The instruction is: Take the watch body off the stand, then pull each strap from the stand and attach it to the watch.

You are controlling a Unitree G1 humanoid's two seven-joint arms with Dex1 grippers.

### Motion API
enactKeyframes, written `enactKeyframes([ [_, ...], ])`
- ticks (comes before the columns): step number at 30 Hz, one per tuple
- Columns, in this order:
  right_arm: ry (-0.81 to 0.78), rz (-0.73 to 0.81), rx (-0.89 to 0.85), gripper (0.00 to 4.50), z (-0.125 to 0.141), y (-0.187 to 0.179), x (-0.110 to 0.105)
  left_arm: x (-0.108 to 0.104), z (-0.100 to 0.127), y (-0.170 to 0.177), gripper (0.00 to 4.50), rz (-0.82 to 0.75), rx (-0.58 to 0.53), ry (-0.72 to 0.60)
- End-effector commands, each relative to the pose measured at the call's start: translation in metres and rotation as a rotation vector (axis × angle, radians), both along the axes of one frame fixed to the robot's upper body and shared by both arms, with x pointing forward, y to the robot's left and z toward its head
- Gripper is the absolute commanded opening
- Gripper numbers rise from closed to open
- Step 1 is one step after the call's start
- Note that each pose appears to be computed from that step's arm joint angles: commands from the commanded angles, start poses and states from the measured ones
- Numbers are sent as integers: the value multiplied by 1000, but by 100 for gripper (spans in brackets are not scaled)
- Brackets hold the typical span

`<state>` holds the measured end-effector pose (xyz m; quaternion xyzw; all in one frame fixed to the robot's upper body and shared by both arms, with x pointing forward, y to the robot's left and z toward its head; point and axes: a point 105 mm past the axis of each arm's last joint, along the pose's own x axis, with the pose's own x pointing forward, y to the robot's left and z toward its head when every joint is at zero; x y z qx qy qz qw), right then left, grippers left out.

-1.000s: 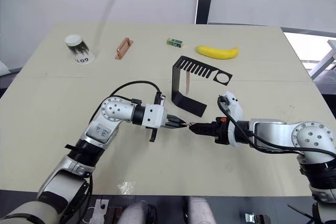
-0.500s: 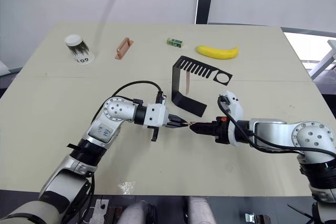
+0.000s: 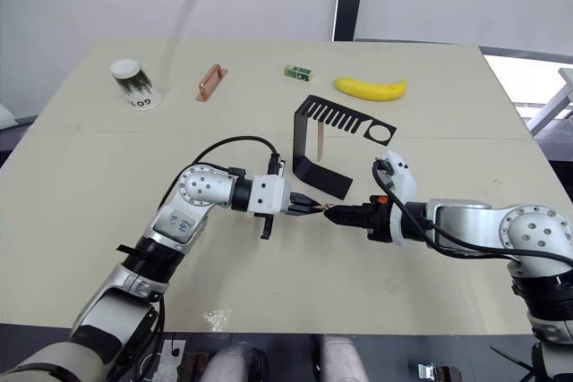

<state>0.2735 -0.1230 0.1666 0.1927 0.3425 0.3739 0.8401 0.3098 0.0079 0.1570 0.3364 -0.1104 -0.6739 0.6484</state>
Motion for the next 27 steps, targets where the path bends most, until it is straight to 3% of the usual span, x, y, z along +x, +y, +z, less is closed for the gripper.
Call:
enactKeyframes([
  [1,-54,108,67,161,17,22,-12,-10,19,-23,0,-72,-62,-57],
  [27,-67,132,24,161,17,27,-15,-8,19,-26,0,-72,-67,-54],
])
